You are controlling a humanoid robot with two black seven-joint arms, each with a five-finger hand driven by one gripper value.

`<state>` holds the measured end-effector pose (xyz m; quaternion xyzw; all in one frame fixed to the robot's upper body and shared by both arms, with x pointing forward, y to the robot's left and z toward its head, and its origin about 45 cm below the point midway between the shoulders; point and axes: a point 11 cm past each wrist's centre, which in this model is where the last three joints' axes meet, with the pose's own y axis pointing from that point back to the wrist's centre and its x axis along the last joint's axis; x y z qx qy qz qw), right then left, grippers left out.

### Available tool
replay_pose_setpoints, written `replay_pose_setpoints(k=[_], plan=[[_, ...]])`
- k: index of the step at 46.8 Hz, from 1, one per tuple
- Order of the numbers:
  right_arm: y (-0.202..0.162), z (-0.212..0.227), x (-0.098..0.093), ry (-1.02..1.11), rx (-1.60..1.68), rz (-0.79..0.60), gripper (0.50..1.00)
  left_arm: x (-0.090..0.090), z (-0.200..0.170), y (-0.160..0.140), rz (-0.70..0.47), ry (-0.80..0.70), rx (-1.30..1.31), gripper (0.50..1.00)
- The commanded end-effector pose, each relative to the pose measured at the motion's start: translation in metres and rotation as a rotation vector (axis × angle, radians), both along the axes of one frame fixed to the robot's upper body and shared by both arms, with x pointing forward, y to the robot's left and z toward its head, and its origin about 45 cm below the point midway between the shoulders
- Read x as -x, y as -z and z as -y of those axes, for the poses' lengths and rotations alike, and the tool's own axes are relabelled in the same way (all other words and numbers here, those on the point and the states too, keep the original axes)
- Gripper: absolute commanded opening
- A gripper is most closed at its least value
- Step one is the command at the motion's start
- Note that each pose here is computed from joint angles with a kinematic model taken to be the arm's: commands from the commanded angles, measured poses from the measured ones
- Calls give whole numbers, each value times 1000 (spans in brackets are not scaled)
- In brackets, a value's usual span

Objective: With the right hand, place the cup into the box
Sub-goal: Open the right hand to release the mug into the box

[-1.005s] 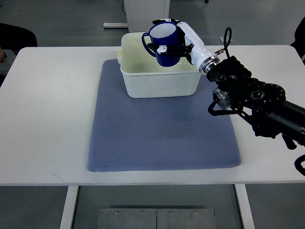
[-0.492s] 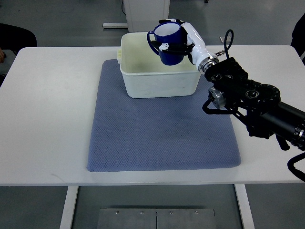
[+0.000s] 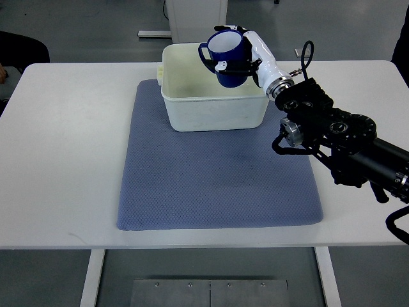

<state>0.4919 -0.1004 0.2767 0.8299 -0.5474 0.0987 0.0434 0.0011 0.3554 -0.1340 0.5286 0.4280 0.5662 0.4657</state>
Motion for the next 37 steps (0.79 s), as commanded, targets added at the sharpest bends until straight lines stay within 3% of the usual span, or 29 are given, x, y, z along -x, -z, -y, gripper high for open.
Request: replay_pose_setpoints(k=[1, 19, 37], plan=[[0, 0, 0, 0, 0, -1, 987, 0, 0, 0, 0, 0, 0, 1000], [4, 9, 0, 12, 2, -6, 995, 0, 0, 0, 0, 0, 0, 1000], [-29, 78, -19, 133, -28, 41, 998, 0, 0, 0, 0, 0, 0, 1000]])
